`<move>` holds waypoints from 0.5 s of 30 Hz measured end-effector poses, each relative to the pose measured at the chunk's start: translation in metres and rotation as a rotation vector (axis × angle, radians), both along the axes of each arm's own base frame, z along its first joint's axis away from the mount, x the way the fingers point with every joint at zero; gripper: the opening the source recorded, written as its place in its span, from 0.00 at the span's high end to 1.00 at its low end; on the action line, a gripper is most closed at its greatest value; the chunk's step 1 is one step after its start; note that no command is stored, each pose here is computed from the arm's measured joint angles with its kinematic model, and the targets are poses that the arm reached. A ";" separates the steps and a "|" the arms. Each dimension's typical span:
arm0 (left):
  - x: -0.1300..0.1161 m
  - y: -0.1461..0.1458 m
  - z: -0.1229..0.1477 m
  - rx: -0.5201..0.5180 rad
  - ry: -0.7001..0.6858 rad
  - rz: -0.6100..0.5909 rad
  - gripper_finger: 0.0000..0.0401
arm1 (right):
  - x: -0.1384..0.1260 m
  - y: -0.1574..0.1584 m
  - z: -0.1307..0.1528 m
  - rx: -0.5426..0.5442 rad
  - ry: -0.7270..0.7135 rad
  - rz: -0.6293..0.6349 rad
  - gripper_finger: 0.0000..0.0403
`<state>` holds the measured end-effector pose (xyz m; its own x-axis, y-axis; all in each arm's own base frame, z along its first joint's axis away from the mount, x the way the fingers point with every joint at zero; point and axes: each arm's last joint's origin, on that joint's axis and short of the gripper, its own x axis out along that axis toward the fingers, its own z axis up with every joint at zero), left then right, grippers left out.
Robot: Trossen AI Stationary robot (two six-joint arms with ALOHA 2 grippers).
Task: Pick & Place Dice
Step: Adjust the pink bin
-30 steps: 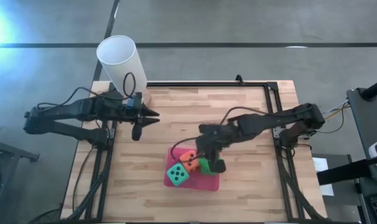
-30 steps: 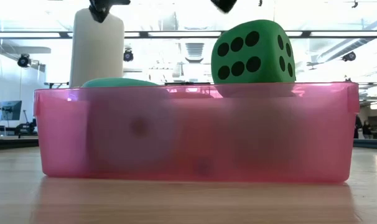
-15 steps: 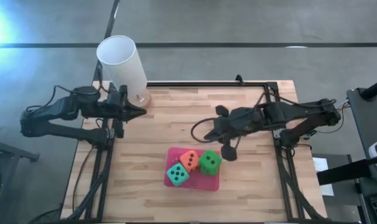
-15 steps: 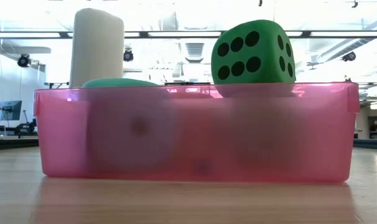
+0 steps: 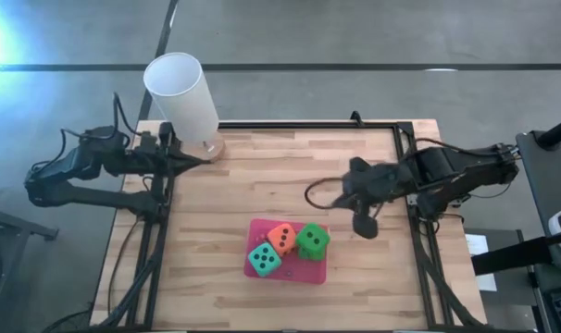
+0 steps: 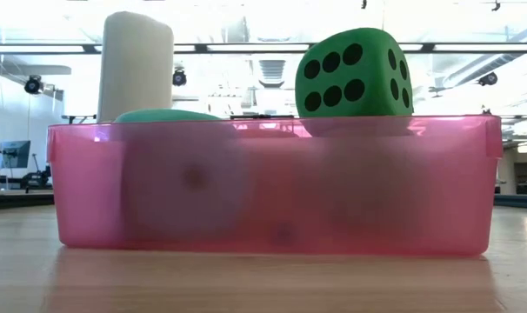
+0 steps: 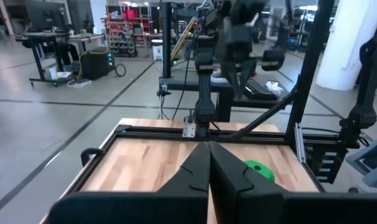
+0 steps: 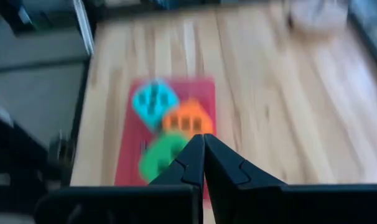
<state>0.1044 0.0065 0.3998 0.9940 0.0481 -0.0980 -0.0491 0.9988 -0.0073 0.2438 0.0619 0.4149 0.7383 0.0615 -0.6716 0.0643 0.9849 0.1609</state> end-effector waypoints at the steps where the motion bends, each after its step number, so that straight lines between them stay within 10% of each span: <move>1: -0.001 0.000 0.000 -0.004 -0.003 0.002 0.99 | -0.005 0.002 -0.003 0.007 0.045 -0.004 0.98; 15: -0.001 0.002 0.000 -0.089 -0.010 0.081 0.99 | -0.045 0.044 -0.082 0.033 0.540 -0.112 0.98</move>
<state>0.1038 0.0085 0.3999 0.9882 0.1199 -0.0957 -0.1291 0.9870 -0.0962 0.1983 0.1062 0.3330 0.2923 0.0301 -0.9559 0.2502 0.9623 0.1068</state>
